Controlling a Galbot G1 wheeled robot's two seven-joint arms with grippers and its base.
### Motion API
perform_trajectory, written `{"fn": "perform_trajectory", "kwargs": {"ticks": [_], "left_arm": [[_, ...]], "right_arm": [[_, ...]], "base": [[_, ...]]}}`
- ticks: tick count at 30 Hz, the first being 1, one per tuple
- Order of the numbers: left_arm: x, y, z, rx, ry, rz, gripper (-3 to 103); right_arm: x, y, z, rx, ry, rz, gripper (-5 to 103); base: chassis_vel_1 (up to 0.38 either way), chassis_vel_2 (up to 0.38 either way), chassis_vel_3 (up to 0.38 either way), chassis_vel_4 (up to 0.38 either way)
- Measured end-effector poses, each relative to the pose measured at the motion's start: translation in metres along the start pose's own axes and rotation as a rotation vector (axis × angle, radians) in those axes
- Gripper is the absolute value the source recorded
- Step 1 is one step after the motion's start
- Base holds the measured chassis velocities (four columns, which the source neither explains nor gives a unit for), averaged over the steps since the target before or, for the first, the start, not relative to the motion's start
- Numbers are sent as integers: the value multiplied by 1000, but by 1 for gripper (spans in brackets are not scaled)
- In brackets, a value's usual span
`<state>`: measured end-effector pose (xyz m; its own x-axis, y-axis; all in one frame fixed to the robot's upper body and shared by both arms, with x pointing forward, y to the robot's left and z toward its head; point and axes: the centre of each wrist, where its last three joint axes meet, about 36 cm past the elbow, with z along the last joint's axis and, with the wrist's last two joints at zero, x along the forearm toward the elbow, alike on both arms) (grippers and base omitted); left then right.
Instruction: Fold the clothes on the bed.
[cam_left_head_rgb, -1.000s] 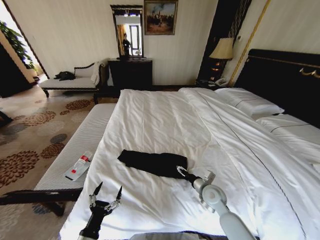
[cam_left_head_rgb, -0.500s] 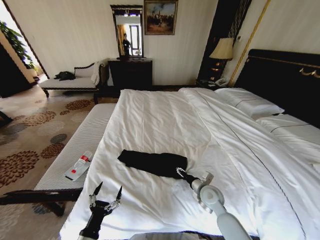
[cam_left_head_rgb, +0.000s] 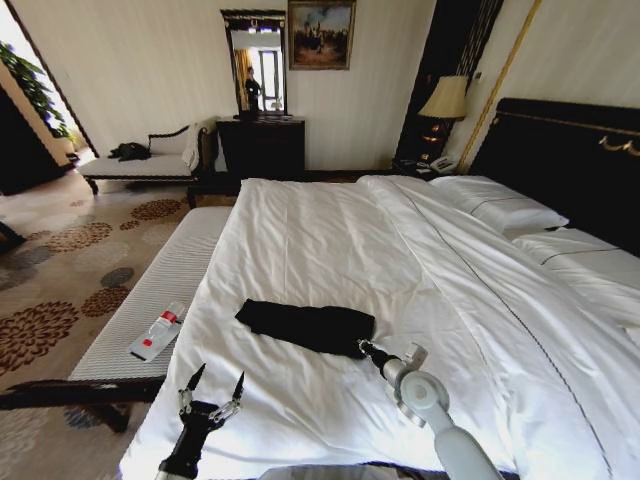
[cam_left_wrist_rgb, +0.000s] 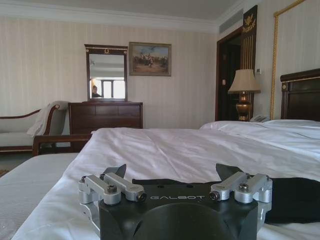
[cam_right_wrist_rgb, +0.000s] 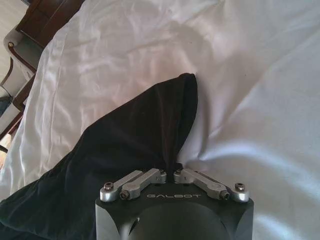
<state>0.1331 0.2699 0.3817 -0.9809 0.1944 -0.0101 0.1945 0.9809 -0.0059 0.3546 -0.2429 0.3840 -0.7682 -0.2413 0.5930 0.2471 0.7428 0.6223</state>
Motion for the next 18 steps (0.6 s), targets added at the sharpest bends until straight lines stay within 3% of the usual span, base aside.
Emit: {"fn": "perform_trajectory", "kwargs": {"ticks": [12, 18], "left_arm": [[0, 0, 0, 0, 0, 0, 100], [0, 0, 0, 0, 0, 0, 100]], "right_arm": [[4, 4, 0, -1, -21, -23, 1], [16, 4, -3, 54, -71, -22, 1]], "base": [[0, 0, 0, 0], [0, 0, 0, 0]]}}
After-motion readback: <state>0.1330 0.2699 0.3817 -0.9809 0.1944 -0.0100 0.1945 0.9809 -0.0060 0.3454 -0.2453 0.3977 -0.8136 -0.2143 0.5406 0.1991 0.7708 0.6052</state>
